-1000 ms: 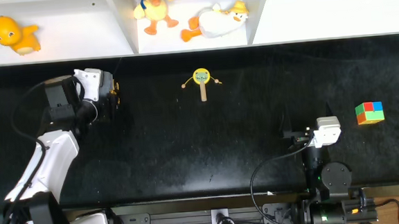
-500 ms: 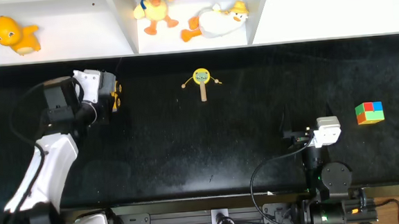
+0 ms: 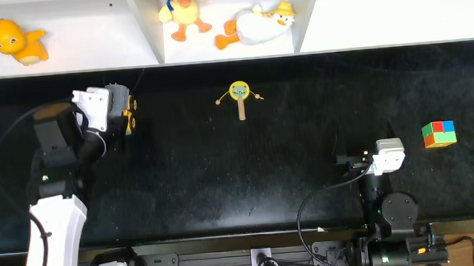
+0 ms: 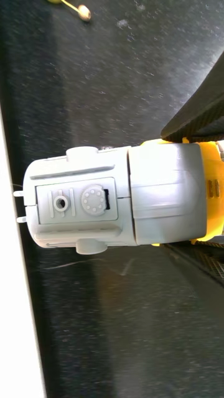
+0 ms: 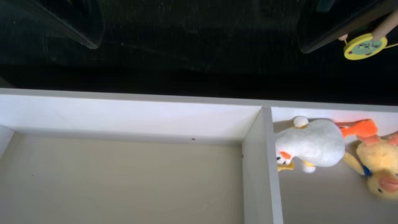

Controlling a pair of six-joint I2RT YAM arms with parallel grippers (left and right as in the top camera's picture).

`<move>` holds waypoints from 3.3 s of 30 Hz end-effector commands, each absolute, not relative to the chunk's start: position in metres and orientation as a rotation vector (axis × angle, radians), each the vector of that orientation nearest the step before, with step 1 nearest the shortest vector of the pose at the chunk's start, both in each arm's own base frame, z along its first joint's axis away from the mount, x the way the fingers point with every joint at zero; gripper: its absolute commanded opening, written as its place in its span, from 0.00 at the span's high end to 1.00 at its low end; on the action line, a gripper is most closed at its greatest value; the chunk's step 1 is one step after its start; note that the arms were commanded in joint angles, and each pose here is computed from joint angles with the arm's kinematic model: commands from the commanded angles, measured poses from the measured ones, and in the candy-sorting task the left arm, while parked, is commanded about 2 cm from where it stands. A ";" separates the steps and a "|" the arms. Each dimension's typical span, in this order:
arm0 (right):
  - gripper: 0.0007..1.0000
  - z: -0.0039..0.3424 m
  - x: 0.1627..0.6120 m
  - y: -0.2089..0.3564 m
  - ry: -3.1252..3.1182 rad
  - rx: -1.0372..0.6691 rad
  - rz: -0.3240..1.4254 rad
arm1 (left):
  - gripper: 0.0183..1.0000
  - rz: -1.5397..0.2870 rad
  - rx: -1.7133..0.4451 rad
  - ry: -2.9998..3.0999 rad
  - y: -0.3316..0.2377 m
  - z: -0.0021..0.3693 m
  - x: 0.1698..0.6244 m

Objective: Store Toys

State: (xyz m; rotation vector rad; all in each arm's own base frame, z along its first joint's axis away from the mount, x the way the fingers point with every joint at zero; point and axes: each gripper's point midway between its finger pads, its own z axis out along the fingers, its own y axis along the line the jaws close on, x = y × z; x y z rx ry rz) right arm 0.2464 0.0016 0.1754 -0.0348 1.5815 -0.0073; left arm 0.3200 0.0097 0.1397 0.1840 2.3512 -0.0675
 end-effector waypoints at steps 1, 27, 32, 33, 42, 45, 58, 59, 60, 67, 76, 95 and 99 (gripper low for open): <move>0.00 0.172 0.247 0.003 1.582 -0.031 0.001 | 0.65 -0.108 0.237 2.239 -0.003 0.183 0.351; 0.01 0.172 0.247 0.003 1.582 -0.031 0.001 | 0.00 -0.119 0.251 2.248 0.004 0.169 0.486; 0.00 0.172 0.247 0.003 1.583 -0.031 0.001 | 0.00 -0.111 0.214 2.283 0.016 0.182 0.461; 0.00 0.172 0.247 0.003 1.583 -0.031 0.001 | 0.00 -0.107 0.198 2.296 0.021 0.184 0.452; 0.01 0.172 0.247 0.003 1.583 -0.031 0.001 | 0.00 0.114 0.115 2.324 0.031 0.147 0.302; 0.00 0.172 0.247 0.003 1.583 -0.031 0.001 | 0.00 0.123 0.158 2.082 0.015 0.156 0.284; 0.00 0.172 0.247 0.003 1.582 -0.031 0.001 | 0.00 0.060 0.087 1.653 -0.003 0.155 0.246; 0.00 0.172 0.247 0.003 1.583 -0.031 0.001 | 0.00 0.065 0.083 1.643 -0.002 0.157 0.246; 0.00 0.172 0.247 0.003 1.582 -0.031 0.001 | 0.00 0.071 0.075 1.646 -0.001 0.156 0.246; 0.01 0.172 0.247 0.003 1.583 -0.031 0.001 | 0.00 -0.015 0.168 1.637 -0.028 0.157 0.244; 0.01 0.172 0.247 0.003 1.582 -0.031 0.001 | 0.00 -0.022 0.175 1.637 -0.030 0.157 0.244; 0.01 0.168 0.248 0.003 1.599 -0.031 0.001 | 0.00 -0.022 0.175 1.640 -0.030 0.156 0.244; 0.01 0.149 0.252 0.001 1.717 -0.021 -0.007 | 0.00 -0.022 0.175 1.640 -0.030 0.156 0.244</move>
